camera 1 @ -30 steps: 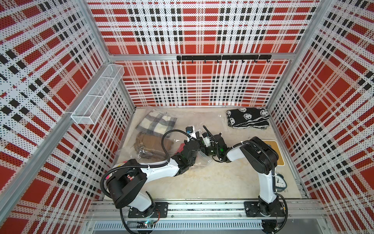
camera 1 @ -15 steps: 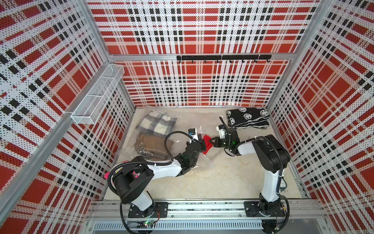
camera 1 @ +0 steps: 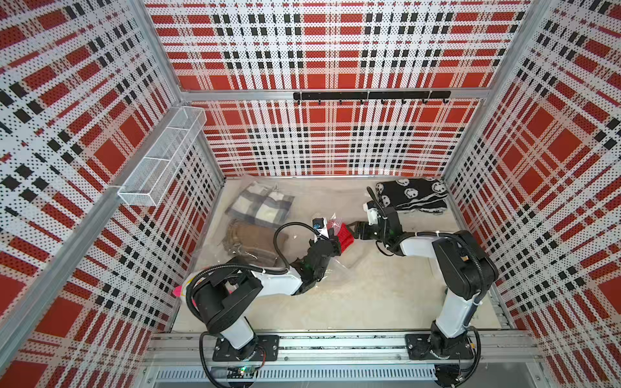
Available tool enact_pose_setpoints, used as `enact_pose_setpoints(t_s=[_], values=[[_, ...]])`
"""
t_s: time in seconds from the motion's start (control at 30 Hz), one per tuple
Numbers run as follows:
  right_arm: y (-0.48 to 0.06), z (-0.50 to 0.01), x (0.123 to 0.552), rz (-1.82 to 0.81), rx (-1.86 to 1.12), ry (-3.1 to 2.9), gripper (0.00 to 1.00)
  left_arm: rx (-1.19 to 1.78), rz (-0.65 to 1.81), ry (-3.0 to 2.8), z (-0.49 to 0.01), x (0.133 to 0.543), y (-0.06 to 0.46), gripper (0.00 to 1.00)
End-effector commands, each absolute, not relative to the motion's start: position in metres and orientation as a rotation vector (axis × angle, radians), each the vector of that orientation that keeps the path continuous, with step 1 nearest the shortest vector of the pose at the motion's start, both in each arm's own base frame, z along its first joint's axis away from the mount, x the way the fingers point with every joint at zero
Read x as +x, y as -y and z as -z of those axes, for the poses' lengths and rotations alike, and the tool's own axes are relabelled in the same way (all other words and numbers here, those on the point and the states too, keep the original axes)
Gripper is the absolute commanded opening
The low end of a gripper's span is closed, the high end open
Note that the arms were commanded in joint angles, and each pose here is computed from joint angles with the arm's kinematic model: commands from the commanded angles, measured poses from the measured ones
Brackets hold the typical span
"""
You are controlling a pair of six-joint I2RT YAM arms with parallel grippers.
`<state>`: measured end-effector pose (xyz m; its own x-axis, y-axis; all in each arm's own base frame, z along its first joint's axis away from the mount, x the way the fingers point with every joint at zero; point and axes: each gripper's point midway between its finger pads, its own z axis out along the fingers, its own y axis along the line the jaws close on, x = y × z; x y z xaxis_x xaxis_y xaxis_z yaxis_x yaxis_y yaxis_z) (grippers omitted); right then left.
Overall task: Take the scarf out of the vacuum bag
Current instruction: Take out the scarf from the vacuum bag.
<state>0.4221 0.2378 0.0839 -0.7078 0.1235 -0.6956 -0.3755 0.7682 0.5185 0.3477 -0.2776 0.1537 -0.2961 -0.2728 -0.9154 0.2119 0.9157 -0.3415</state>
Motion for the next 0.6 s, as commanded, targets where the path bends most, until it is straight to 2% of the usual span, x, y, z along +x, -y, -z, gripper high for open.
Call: enact_pose_setpoints(t_s=[0.0,0.3,0.57], values=[[-0.237,-0.090,0.427,-0.807,-0.208,-2.193,0.83,-0.048,0.522,-1.811,-0.148,0.348,0.276,0.00],[-0.266,-0.085,0.432,-0.913,-0.278,-2.149,0.87,-0.039,0.528,-1.829,-0.133,0.345,0.278,0.00],[-0.288,-0.062,0.428,-0.917,-0.314,-2.193,0.80,-0.033,0.532,-1.826,-0.133,0.343,0.283,0.00]])
